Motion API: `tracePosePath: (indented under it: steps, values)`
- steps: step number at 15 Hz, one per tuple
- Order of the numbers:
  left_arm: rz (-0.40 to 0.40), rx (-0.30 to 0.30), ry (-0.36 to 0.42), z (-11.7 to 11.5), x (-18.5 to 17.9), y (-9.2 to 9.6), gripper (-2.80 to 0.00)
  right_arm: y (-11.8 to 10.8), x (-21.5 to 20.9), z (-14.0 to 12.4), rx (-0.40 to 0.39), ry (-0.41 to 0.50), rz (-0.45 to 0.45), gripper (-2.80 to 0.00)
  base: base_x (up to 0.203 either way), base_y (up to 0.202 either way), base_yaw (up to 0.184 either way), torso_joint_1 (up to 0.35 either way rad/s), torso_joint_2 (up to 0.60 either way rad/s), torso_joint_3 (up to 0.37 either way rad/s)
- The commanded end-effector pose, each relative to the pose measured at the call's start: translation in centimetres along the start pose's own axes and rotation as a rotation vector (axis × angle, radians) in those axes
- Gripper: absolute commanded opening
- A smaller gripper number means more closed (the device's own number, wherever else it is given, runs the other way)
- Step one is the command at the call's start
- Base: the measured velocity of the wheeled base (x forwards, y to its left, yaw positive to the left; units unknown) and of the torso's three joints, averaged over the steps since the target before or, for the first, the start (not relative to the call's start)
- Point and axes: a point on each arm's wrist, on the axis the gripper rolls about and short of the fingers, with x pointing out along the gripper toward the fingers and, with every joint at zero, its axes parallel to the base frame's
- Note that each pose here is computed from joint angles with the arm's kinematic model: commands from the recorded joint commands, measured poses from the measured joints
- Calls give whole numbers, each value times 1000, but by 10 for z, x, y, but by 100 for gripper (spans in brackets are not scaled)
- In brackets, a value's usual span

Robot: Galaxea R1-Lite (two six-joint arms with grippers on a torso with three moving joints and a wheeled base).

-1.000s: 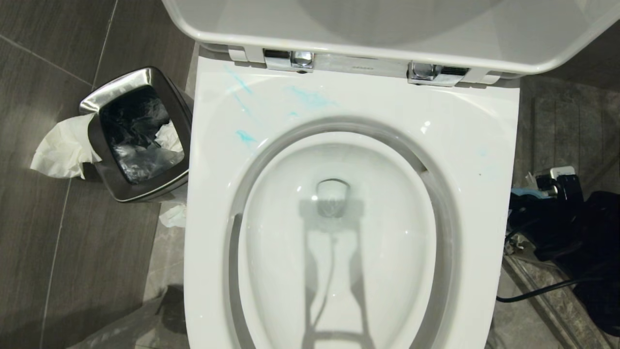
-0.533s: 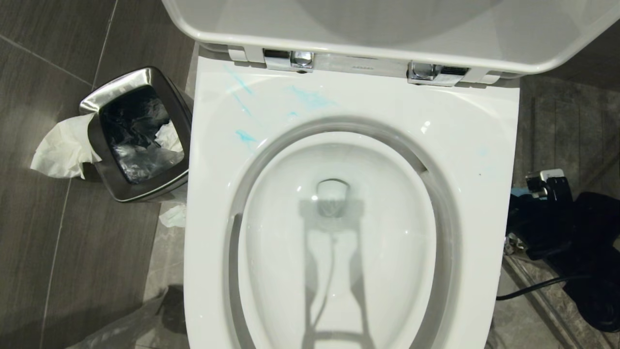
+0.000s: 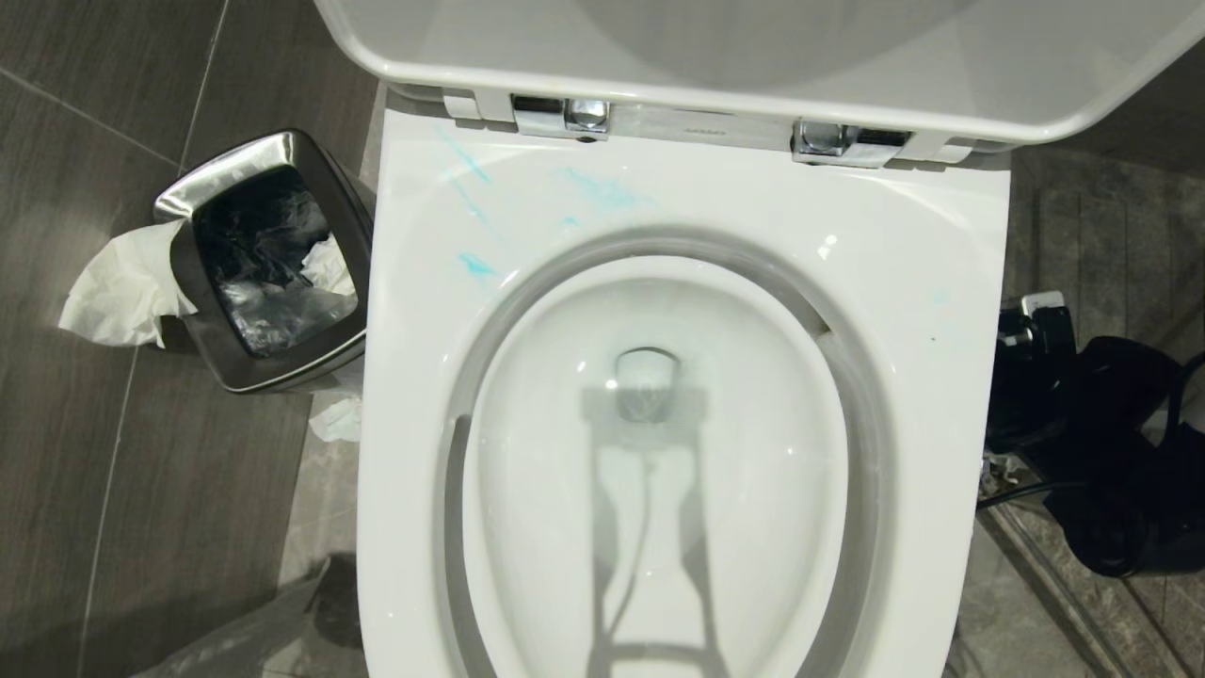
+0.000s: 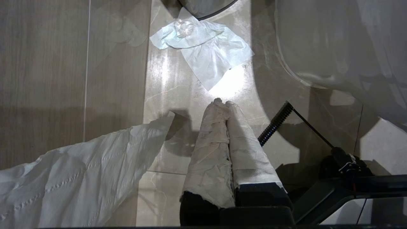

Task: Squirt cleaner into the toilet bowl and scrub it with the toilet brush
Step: Pour in the cleaning agent

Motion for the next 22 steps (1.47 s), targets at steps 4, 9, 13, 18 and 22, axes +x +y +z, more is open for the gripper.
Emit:
tracePosePath:
  steps: [4, 9, 13, 18, 22]
  values:
    - [0, 0, 3, 0, 0, 0, -280, -3, 26, -1, -19, -69, 22, 0, 0, 0, 0, 0, 0, 0]
    - [0, 0, 3, 0, 0, 0, -280, -8, 49, 3, -57, -144, 17, 0, 0, 0, 0, 0, 0, 0]
    - [-1, 1, 3, 0, 0, 0, -280, -12, 70, 16, -77, -243, 15, 0, 0, 0, 0, 0, 0, 0]
    - [-1, 1, 3, 0, 0, 0, -280, -5, 88, 21, -91, -312, 74, 0, 0, 0, 0, 0, 0, 0]
    - [0, 1, 3, 0, 0, 0, -280, 2, 105, 22, -101, -370, 91, 0, 0, 0, 0, 0, 0, 0]
